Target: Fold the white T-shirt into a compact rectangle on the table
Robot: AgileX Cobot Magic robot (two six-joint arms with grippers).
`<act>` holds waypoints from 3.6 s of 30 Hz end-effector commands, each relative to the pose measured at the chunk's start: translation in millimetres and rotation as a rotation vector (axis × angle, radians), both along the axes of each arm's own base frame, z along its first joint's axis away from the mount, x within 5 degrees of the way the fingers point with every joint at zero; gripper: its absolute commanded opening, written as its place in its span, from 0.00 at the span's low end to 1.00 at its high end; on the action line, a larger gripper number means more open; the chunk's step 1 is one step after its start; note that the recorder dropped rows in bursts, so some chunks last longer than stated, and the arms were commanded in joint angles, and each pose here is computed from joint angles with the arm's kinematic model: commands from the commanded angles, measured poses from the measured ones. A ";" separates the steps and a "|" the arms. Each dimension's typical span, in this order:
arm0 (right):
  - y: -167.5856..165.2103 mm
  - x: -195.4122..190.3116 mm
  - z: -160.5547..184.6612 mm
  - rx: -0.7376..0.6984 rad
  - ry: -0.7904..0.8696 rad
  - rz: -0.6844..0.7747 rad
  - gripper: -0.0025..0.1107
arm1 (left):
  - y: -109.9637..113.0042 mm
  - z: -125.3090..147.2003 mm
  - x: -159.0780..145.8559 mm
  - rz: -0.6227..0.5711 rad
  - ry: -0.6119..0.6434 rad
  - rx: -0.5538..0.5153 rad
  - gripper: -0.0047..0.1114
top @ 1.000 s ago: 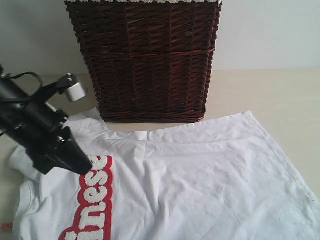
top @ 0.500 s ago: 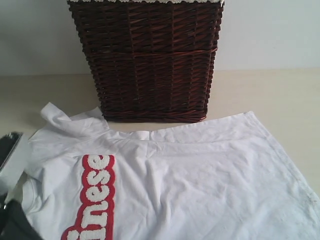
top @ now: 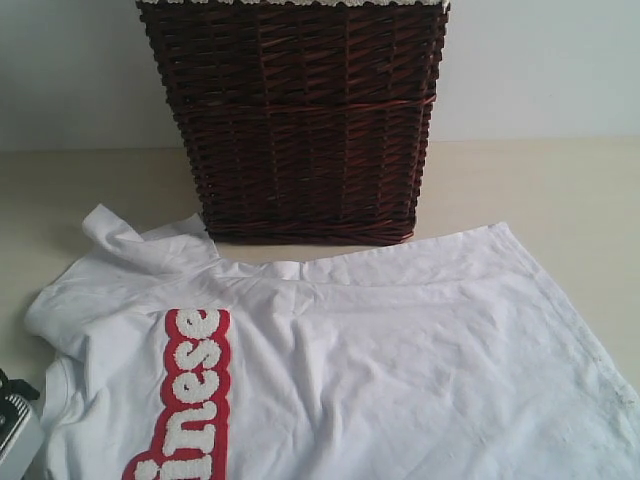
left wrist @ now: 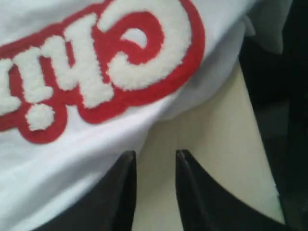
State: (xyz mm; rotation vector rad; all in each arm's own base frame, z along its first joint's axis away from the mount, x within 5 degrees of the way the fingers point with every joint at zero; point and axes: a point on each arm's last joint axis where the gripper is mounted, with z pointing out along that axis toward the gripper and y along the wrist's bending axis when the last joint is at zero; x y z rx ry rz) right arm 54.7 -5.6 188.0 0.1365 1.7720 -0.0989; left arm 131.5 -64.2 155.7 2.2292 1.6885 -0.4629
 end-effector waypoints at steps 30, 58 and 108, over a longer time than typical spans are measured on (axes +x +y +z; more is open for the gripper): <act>-0.2 -0.1 -0.3 -0.006 -0.010 -0.002 0.02 | -24.6 -35.5 1.3 0.015 0.216 -0.007 0.31; -0.2 -0.1 -0.3 -0.006 -0.010 -0.002 0.02 | -21.3 -48.2 2.9 0.118 0.178 0.027 0.04; -0.2 -0.1 -0.3 -0.006 -0.010 -0.002 0.02 | -8.7 71.1 16.7 0.014 0.090 0.188 0.04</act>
